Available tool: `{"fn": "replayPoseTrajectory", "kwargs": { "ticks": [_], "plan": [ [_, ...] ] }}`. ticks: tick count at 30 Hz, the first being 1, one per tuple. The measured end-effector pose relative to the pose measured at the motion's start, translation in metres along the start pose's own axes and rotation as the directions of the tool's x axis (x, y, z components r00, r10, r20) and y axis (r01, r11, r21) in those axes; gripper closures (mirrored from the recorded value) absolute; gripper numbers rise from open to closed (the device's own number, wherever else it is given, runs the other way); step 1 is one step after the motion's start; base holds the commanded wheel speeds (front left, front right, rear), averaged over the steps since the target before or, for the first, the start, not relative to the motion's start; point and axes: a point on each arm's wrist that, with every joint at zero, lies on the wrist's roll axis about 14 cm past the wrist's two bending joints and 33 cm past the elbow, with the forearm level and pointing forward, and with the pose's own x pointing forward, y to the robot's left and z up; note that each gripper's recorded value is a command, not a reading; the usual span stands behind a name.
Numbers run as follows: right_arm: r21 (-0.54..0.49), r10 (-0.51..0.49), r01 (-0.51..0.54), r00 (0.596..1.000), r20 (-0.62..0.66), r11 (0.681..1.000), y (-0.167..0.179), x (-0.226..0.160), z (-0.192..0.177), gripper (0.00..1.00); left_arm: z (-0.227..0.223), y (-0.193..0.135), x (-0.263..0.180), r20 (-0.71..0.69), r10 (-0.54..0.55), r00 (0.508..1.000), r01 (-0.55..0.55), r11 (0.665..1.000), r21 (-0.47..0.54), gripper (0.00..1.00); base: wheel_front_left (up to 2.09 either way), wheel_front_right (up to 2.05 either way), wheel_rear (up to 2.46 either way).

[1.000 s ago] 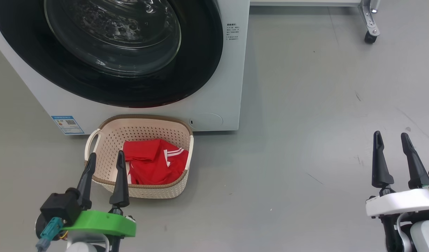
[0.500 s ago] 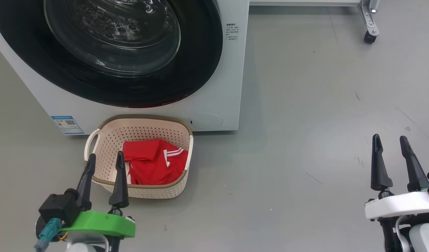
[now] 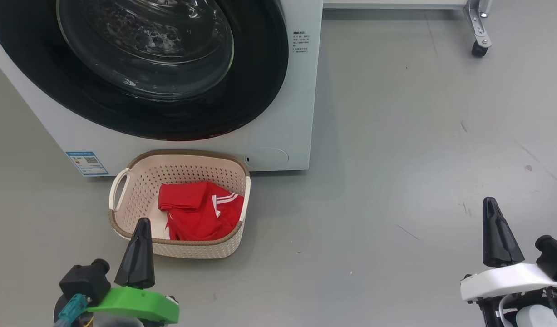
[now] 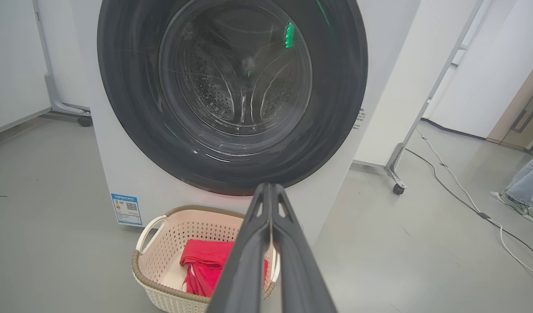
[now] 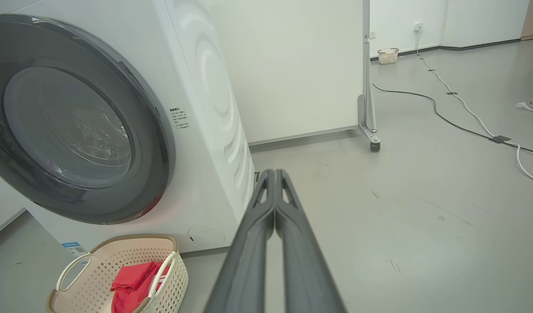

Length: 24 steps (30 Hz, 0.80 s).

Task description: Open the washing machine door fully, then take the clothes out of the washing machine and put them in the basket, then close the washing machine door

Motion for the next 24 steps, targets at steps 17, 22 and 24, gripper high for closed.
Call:
{"fn": "replayPoseTrajectory", "kwargs": {
  "ticks": [17, 22, 24],
  "plan": [
    [0.192, -0.063, 0.067, 0.998, -0.027, 0.979, -0.01, -0.003, -0.004, 1.0, -0.001, 0.007, -0.001, -0.021, 0.044, 0.999, -0.047, 0.982, -0.181, 1.0, 0.0, 0.0, 0.0],
    [0.248, -0.083, 0.091, 0.996, -0.039, 0.964, -0.014, -0.004, -0.005, 1.0, -0.001, 0.011, -0.001, -0.027, 0.056, 0.998, -0.06, 0.97, -0.236, 1.0, 0.0, 0.0, 0.0],
    [0.267, -0.089, 0.097, 0.995, -0.044, 0.959, -0.015, -0.004, -0.005, 1.0, -0.001, 0.012, -0.001, -0.033, 0.061, 0.998, -0.068, 0.964, -0.256, 1.0, 0.0, 0.0, 0.0]
  ]
}}
